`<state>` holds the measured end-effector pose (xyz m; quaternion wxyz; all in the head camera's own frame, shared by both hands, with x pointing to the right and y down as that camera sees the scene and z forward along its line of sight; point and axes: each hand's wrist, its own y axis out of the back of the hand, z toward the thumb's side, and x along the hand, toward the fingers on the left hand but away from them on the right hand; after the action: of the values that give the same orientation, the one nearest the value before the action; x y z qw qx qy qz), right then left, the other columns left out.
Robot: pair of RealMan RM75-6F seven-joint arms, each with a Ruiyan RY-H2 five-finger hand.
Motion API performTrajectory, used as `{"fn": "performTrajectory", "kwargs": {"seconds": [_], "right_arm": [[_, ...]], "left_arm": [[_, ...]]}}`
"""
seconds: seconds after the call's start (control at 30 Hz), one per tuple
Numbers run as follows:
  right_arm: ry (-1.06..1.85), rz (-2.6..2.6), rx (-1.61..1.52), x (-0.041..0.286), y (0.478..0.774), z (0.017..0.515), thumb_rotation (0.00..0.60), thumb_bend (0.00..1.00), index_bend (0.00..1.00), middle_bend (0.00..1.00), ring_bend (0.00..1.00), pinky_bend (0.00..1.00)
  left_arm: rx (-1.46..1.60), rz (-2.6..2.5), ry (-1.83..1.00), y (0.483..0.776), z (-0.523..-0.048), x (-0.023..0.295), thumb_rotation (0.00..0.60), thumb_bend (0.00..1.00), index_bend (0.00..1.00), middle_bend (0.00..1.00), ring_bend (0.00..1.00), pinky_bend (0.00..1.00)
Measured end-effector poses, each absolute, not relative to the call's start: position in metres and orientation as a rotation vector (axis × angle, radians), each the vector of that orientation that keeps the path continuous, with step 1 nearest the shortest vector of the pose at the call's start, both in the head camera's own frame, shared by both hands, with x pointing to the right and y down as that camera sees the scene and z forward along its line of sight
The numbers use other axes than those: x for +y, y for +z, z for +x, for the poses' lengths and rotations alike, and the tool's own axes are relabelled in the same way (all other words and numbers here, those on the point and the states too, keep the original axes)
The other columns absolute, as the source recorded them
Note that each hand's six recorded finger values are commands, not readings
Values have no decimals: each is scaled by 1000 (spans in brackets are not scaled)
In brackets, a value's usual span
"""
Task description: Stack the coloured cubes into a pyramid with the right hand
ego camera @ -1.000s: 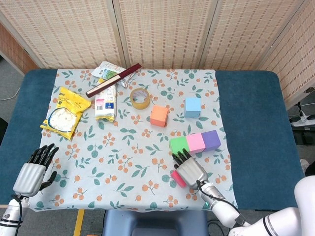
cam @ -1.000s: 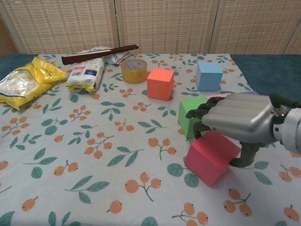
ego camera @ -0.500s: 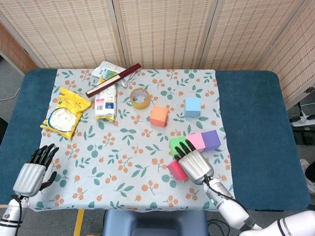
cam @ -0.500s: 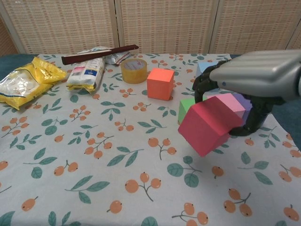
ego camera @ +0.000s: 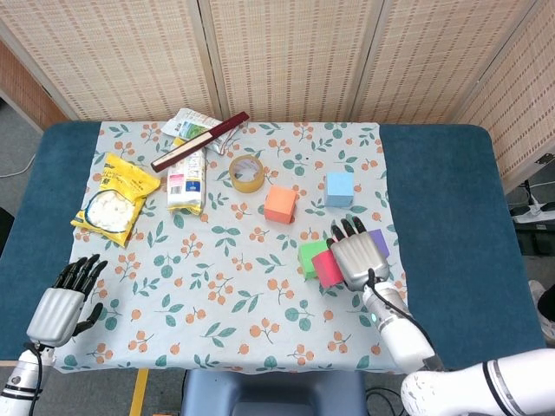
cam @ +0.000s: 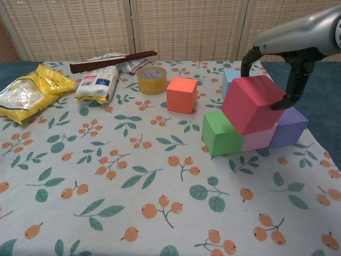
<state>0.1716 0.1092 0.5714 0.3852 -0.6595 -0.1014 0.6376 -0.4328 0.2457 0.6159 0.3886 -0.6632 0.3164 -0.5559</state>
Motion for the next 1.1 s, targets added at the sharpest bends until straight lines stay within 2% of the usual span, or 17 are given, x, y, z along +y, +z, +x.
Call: {"fn": "performTrajectory", "kwargs": {"seconds": [0.37, 1.1], "right_arm": [[1813, -1559, -296, 67, 594, 148, 600, 189, 744, 104, 0, 0], [1830, -1534, -217, 76, 611, 146, 600, 189, 734, 104, 0, 0]], "left_arm": [[807, -1684, -1421, 617, -435, 244, 600, 437, 0, 0, 0, 143], [798, -1689, -1419, 618, -433, 245, 600, 437, 0, 0, 0, 143]]}}
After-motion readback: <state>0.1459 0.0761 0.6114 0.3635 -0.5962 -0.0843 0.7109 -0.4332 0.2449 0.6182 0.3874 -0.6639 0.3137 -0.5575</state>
